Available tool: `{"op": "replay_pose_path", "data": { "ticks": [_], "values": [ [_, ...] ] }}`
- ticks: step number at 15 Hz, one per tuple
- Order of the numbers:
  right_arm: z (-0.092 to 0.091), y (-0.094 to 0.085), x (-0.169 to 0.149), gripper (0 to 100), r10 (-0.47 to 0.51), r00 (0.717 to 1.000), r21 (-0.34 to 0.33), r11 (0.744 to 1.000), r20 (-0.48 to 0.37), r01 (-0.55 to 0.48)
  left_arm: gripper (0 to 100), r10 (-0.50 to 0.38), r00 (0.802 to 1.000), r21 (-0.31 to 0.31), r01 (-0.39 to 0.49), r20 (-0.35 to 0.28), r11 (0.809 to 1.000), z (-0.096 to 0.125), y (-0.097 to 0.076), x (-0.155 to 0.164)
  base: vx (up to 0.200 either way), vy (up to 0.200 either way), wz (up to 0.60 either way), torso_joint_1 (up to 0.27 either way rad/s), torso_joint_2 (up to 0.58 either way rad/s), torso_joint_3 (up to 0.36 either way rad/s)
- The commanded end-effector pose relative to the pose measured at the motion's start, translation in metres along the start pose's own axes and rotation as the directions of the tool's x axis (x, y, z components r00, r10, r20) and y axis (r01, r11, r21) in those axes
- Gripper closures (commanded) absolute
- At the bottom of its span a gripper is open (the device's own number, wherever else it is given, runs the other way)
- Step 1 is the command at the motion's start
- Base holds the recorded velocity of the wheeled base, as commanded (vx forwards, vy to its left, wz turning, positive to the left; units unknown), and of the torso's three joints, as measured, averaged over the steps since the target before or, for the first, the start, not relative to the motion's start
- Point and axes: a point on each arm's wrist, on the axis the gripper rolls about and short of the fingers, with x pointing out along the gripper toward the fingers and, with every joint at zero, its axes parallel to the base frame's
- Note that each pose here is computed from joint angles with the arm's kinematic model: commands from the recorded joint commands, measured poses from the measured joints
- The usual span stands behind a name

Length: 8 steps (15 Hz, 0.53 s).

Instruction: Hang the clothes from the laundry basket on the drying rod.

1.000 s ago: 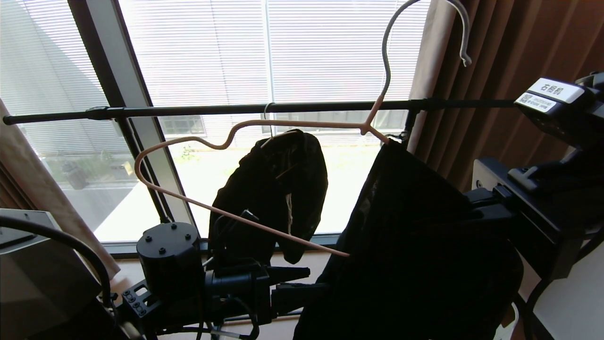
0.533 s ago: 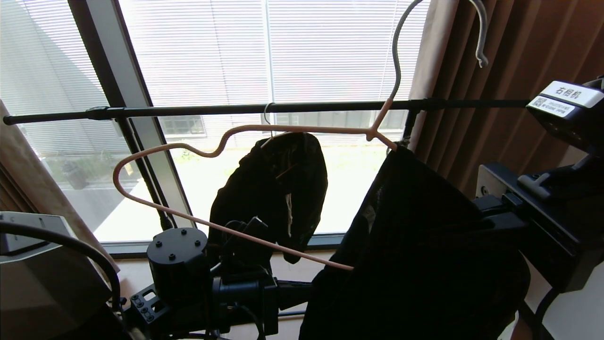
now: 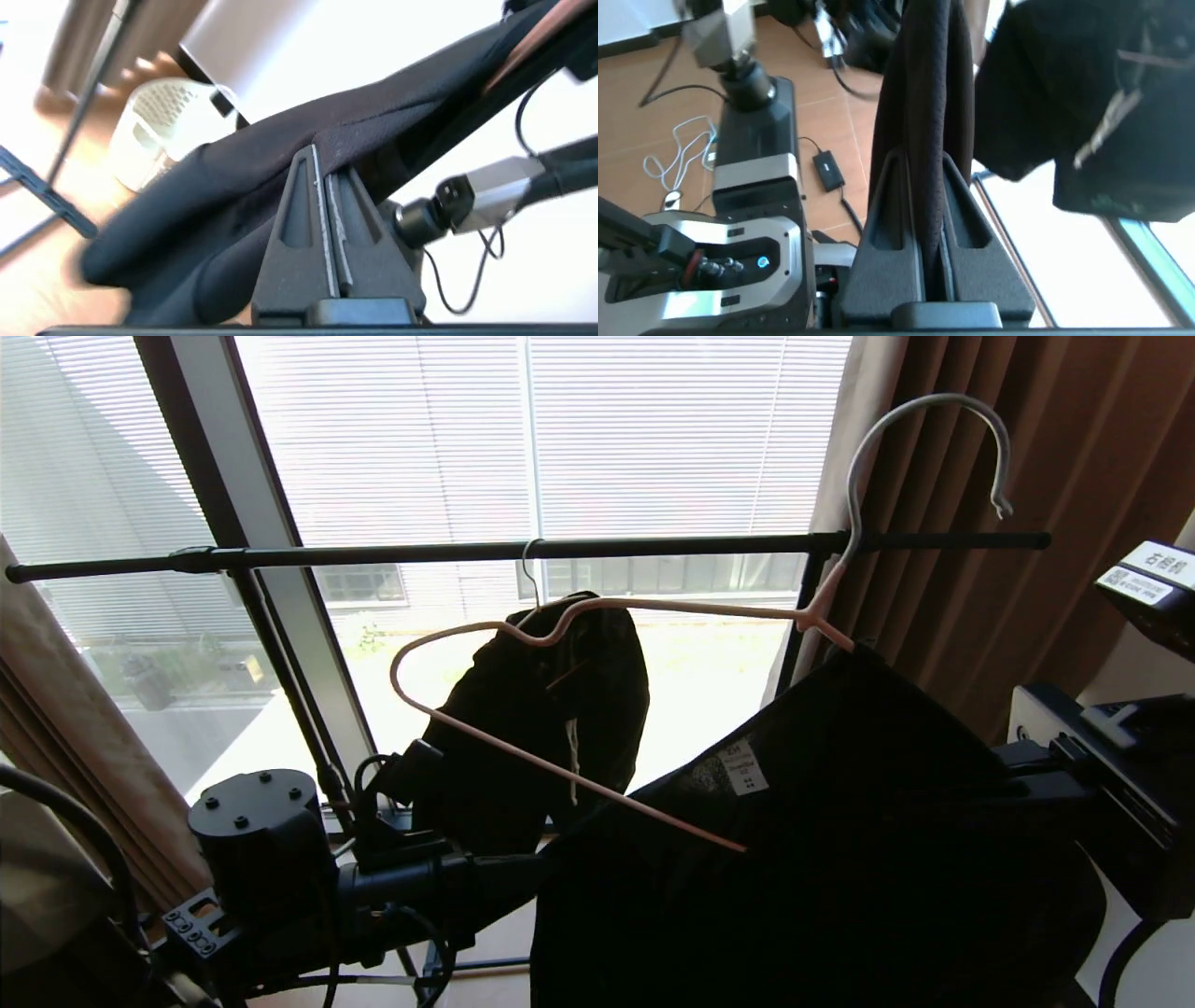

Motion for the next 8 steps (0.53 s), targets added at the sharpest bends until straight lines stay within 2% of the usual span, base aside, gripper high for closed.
{"op": "replay_pose_path", "data": {
  "ticks": [1, 8],
  "values": [
    [-0.010, 0.001, -0.005, 100, -0.023, 1.000, 0.025, 0.999, -0.008, 0.023, 100, 0.026, 0.998, 0.019, -0.027, 0.058, 0.999, 0.010, -0.003, -0.017, 0.000, 0.000, 0.00, 0.000, 0.00, 0.000],
    [-0.035, -0.003, -0.013, 100, -0.079, 0.996, 0.062, 0.995, -0.042, 0.082, 100, 0.094, 0.986, 0.023, -0.098, 0.141, 0.995, 0.027, 0.011, -0.034, 0.000, 0.000, 0.00, 0.000, 0.00, 0.000]
  ]
}}
